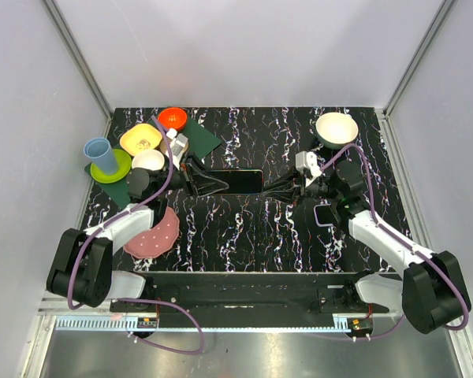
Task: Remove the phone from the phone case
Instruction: Remove the phone case from the phone.
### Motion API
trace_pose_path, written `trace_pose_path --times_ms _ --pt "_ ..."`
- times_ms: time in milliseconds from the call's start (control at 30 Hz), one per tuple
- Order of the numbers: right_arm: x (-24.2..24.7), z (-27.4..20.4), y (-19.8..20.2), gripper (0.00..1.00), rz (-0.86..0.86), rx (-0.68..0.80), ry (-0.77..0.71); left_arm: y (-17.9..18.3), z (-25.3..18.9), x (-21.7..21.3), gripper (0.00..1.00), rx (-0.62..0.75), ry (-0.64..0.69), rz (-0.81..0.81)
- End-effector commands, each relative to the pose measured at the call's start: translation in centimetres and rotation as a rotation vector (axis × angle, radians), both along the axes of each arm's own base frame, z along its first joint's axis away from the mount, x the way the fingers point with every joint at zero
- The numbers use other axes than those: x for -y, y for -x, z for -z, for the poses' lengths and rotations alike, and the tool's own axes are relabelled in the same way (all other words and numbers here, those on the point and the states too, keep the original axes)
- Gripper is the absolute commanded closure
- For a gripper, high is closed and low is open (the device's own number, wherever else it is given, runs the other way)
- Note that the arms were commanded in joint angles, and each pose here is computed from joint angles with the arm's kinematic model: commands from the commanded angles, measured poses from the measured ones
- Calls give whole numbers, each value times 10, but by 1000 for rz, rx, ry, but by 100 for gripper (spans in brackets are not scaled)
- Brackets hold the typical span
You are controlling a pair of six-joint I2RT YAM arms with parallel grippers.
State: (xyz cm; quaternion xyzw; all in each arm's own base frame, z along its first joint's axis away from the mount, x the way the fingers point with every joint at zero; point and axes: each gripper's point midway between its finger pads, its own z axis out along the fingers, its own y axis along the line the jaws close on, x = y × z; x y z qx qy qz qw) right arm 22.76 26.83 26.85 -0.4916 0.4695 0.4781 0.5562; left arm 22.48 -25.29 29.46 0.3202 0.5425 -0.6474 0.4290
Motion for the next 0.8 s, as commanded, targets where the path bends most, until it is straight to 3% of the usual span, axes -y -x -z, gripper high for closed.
trace_pose_path --times_ms 0,767 --pt "-3 -7 -10 100 66 92 -12 23 -38 9 100 199 81 67" --pt "2 -4 -25 100 159 179 13 23 -36 10 100 189 79 75"
